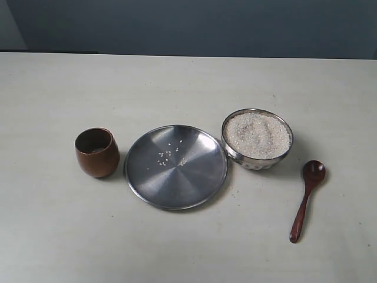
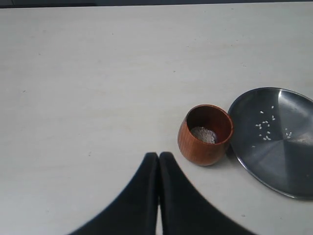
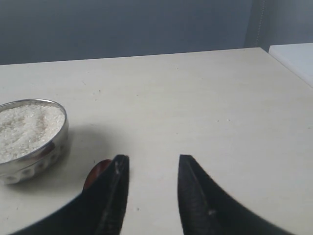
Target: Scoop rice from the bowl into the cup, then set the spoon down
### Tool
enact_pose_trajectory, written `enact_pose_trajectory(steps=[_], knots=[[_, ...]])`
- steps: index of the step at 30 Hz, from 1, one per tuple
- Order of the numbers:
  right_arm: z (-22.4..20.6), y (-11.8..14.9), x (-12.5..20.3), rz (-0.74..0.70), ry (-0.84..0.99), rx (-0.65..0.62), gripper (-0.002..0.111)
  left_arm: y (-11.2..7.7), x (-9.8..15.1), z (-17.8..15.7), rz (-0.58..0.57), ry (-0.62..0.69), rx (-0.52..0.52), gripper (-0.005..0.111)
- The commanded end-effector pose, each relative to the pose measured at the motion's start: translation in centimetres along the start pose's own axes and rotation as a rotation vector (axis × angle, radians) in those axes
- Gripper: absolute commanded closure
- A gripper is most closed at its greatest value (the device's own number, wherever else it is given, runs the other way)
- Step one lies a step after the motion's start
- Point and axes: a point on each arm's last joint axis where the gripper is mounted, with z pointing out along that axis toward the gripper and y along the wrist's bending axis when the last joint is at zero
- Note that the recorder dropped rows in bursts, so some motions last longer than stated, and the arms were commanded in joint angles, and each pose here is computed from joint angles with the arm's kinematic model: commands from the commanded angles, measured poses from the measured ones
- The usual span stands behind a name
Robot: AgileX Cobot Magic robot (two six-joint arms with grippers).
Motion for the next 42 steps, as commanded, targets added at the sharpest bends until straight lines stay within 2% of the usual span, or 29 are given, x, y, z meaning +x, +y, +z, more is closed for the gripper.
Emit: enact_pose_trajectory(steps=[1, 8, 10, 15, 18, 28, 32, 36, 42], knots=[[0.0, -0.1, -0.7, -0.024, -0.082, 0.009, 0.074, 0.0, -0.3, -0.1, 0.007, -0.010, 0.001, 0.106], [-0.4, 0.0, -2.4, 0.026, -0.279, -0.008, 0.074, 0.0, -0.3, -0.1, 0.008, -0.010, 0.000, 0.106], [-0.6, 0.1, -3.1, 0.148, -0.352, -0.032, 0.074, 0.0, -0.3, -0.1, 0.008, -0.010, 0.000, 0.106], [-1.1, -0.5, -4.3, 0.584, -0.502, -0.092, 0.074, 0.0, -0.3, -0.1, 0.008, -0.010, 0.000, 0.106], [-1.5, -1.0, -4.8, 0.703, -0.583, -0.087, 0.074, 0.0, -0.3, -0.1, 0.008, -0.010, 0.000, 0.106], [-1.9, -1.5, -5.4, 0.711, -0.678, -0.069, 0.074, 0.0, -0.3, -0.1, 0.012, -0.010, -0.003, 0.106], [-2.0, -1.0, -5.7, 0.641, -0.641, -0.085, 0.074, 0.0, -0.3, -0.1, 0.012, -0.010, -0.003, 0.106], [-2.8, -0.5, -7.2, 0.502, -0.643, -0.101, 0.074, 0.0, -0.3, -0.1, 0.012, -0.010, -0.003, 0.106], [-3.5, -0.5, -8.2, 0.510, -0.683, -0.112, 0.074, 0.0, -0.3, -0.1, 0.012, -0.010, -0.003, 0.106]])
